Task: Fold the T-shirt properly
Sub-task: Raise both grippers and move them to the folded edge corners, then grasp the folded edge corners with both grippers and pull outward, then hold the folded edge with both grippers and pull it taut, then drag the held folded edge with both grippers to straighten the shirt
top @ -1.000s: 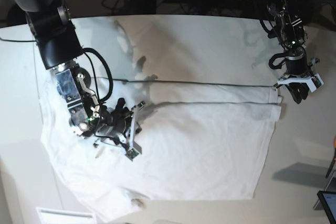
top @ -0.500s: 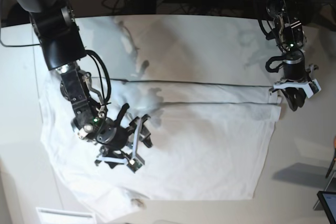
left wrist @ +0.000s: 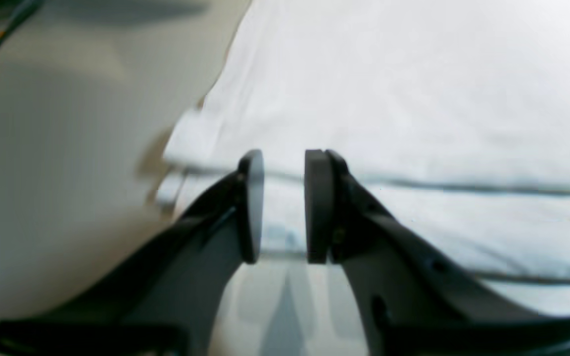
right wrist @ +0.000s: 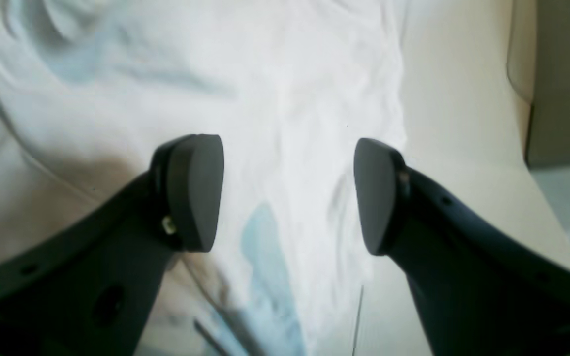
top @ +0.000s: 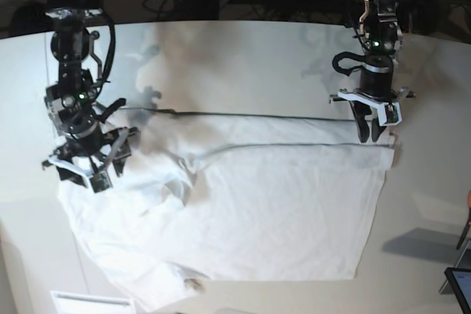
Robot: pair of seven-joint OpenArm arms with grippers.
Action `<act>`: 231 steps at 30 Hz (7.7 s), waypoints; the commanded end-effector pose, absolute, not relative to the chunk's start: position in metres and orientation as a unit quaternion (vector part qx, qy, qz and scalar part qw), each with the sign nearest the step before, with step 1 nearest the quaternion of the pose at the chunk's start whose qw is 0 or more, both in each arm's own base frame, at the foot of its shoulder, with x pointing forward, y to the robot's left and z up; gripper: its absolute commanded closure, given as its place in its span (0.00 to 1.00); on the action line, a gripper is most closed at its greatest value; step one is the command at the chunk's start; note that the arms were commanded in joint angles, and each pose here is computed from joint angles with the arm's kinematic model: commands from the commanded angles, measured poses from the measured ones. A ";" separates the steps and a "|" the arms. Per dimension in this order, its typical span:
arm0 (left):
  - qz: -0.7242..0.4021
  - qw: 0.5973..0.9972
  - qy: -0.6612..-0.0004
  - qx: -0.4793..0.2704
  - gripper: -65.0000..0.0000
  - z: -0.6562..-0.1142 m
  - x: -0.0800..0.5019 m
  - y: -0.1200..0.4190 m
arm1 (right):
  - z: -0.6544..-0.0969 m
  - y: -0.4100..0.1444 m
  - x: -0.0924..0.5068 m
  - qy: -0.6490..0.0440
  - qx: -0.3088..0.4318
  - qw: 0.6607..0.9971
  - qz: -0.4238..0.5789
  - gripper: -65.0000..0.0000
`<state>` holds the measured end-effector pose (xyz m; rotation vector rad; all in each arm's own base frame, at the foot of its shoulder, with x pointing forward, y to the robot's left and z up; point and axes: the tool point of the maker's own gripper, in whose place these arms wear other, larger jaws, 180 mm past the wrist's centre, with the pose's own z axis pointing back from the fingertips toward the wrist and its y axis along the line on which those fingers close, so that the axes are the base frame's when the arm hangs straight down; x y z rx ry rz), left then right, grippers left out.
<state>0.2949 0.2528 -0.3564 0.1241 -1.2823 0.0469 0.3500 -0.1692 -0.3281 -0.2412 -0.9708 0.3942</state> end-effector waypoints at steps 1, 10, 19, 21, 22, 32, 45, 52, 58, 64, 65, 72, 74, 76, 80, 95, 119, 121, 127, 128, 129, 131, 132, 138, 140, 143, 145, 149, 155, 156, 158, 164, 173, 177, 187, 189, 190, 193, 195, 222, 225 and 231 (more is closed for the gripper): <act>0.010 0.781 -0.621 0.062 0.78 -0.340 0.301 0.255 | -0.310 -0.170 0.353 -0.490 -0.116 0.845 0.183 0.39; 0.036 0.787 -0.607 0.098 0.78 -0.348 0.294 0.292 | -0.340 -0.196 0.310 -0.413 -0.120 0.885 0.177 0.39; 0.053 0.773 -0.620 0.124 0.78 -0.332 0.296 0.317 | -0.353 -0.216 0.300 -0.367 -0.104 0.905 0.185 0.40; 0.054 0.773 -0.619 0.125 0.78 -0.333 0.295 0.318 | -0.354 -0.216 0.299 -0.366 -0.103 0.906 0.188 0.40; 0.054 0.773 -0.619 0.125 0.78 -0.333 0.295 0.318 | -0.355 -0.216 0.299 -0.365 -0.102 0.906 0.188 0.40; 0.059 0.774 -0.619 0.121 0.78 -0.336 0.302 0.317 | -0.360 -0.217 0.293 -0.349 -0.103 0.912 0.188 0.57; 0.063 0.786 -0.605 0.110 0.77 -0.354 0.324 0.316 | -0.387 -0.214 0.286 -0.319 -0.081 0.926 0.184 0.64; 0.069 0.818 -0.561 0.106 0.78 -0.397 0.316 0.319 | -0.385 -0.215 0.289 -0.321 -0.082 0.925 0.184 0.94; 0.079 0.822 -0.552 0.113 0.78 -0.409 0.311 0.328 | -0.378 -0.221 0.295 -0.328 -0.092 0.921 0.190 0.94; 0.074 0.818 -0.557 0.121 0.78 -0.410 0.308 0.335 | -0.384 -0.229 0.301 -0.319 -0.093 0.924 0.191 0.94; 0.073 0.819 -0.556 0.121 0.78 -0.410 0.308 0.335 | -0.384 -0.229 0.305 -0.319 -0.092 0.924 0.190 0.94; 0.074 0.819 -0.555 0.122 0.78 -0.410 0.306 0.337 | -0.388 -0.241 0.310 -0.309 -0.096 0.926 0.192 0.94; 0.070 0.819 -0.556 0.126 0.78 -0.408 0.306 0.341 | -0.389 -0.244 0.313 -0.315 -0.096 0.924 0.195 0.94; 0.069 0.818 -0.556 0.128 0.78 -0.407 0.307 0.342 | -0.390 -0.244 0.315 -0.319 -0.094 0.923 0.196 0.94; 0.067 0.818 -0.556 0.130 0.78 -0.407 0.306 0.344 | -0.395 -0.250 0.314 -0.313 -0.095 0.924 0.197 0.94; 0.054 0.793 -0.595 0.124 0.78 -0.371 0.320 0.334 | -0.348 -0.256 0.334 -0.367 -0.135 0.899 0.199 0.71; 0.035 0.756 -0.647 0.098 0.78 -0.327 0.317 0.295 | -0.323 -0.271 0.337 -0.414 -0.186 0.873 0.180 0.71; 0.037 0.751 -0.652 0.093 0.78 -0.323 0.315 0.288 | -0.329 -0.257 0.331 -0.420 -0.167 0.871 0.194 0.79; 0.043 0.747 -0.658 0.082 1.00 -0.322 0.321 0.276 | -0.353 -0.239 0.320 -0.404 -0.133 0.884 0.195 0.97; 0.043 0.747 -0.658 0.081 1.00 -0.321 0.323 0.276 | -0.356 -0.237 0.319 -0.402 -0.128 0.886 0.194 0.97; 0.044 0.749 -0.656 0.081 1.00 -0.323 0.323 0.277 | -0.360 -0.236 0.318 -0.398 -0.124 0.888 0.192 0.97; 0.045 0.751 -0.654 0.081 1.00 -0.325 0.323 0.277 | -0.365 -0.235 0.318 -0.395 -0.119 0.891 0.192 0.98; 0.045 0.751 -0.654 0.081 1.00 -0.326 0.322 0.277 | -0.366 -0.235 0.320 -0.395 -0.117 0.891 0.190 0.98; 0.050 0.776 -0.624 0.077 1.00 -0.339 0.320 0.277 | -0.369 -0.235 0.330 -0.395 -0.111 0.893 0.186 0.98; 0.053 0.787 -0.611 0.076 1.00 -0.344 0.318 0.278 | -0.367 -0.235 0.333 -0.398 -0.111 0.892 0.185 0.98; 0.050 0.788 -0.610 0.074 1.00 -0.339 0.318 0.275 | -0.364 -0.234 0.336 -0.402 -0.111 0.890 0.184 0.98; 0.051 0.791 -0.606 0.069 1.00 -0.336 0.319 0.269 | -0.362 -0.234 0.338 -0.404 -0.112 0.889 0.183 0.98; 0.062 0.810 -0.580 0.059 1.00 -0.336 0.319 0.261 | -0.360 -0.233 0.341 -0.407 -0.112 0.887 0.184 0.98; 0.069 0.835 -0.544 0.050 1.00 -0.339 0.331 0.258 | -0.372 -0.224 0.345 -0.396 -0.097 0.892 0.197 0.98; 0.070 0.839 -0.537 0.049 1.00 -0.340 0.333 0.258 | -0.374 -0.223 0.346 -0.394 -0.094 0.893 0.196 0.98; 0.073 0.847 -0.525 0.047 1.00 -0.345 0.335 0.258 | -0.378 -0.222 0.347 -0.390 -0.090 0.896 0.195 0.98; 0.084 0.890 -0.446 0.044 1.00 -0.384 0.323 0.261 | -0.393 -0.225 0.341 -0.371 -0.083 0.904 0.195 0.97; 0.084 0.920 -0.382 0.044 1.00 -0.405 0.296 0.260 | -0.406 -0.232 0.321 -0.347 -0.087 0.913 0.197 0.97; 0.081 0.922 -0.376 0.047 1.00 -0.408 0.289 0.262 | -0.415 -0.232 0.310 -0.335 -0.084 0.917 0.199 0.97; 0.071 0.919 -0.382 0.065 1.00 -0.400 0.292 0.277 | -0.431 -0.233 0.283 -0.308 -0.081 0.926 0.201 0.97; 0.080 0.918 -0.383 0.072 1.00 -0.398 0.290 0.285 | -0.429 -0.235 0.275 -0.306 -0.087 0.926 0.204 0.97; 0.084 0.917 -0.383 0.074 1.00 -0.397 0.289 0.289 | -0.427 -0.234 0.272 -0.307 -0.090 0.925 0.207 0.97; 0.087 0.917 -0.382 0.076 1.00 -0.398 0.287 0.292 | -0.424 -0.233 0.260 -0.305 -0.096 0.924 0.211 0.97; 0.084 0.919 -0.377 0.080 1.00 -0.400 0.282 0.295 | -0.423 -0.234 0.254 -0.303 -0.099 0.923 0.214 0.97; 0.034 0.916 -0.387 0.097 1.00 -0.372 0.235 0.280 | -0.428 -0.234 0.181 -0.239 -0.113 0.938 0.226 0.97; 0.028 0.899 -0.426 0.101 1.00 -0.342 0.246 0.277 | -0.428 -0.232 0.182 -0.241 -0.112 0.937 0.226 0.97; 0.036 0.885 -0.453 0.103 1.00 -0.325 0.268 0.280 | -0.425 -0.232 0.188 -0.248 -0.113 0.936 0.225 0.97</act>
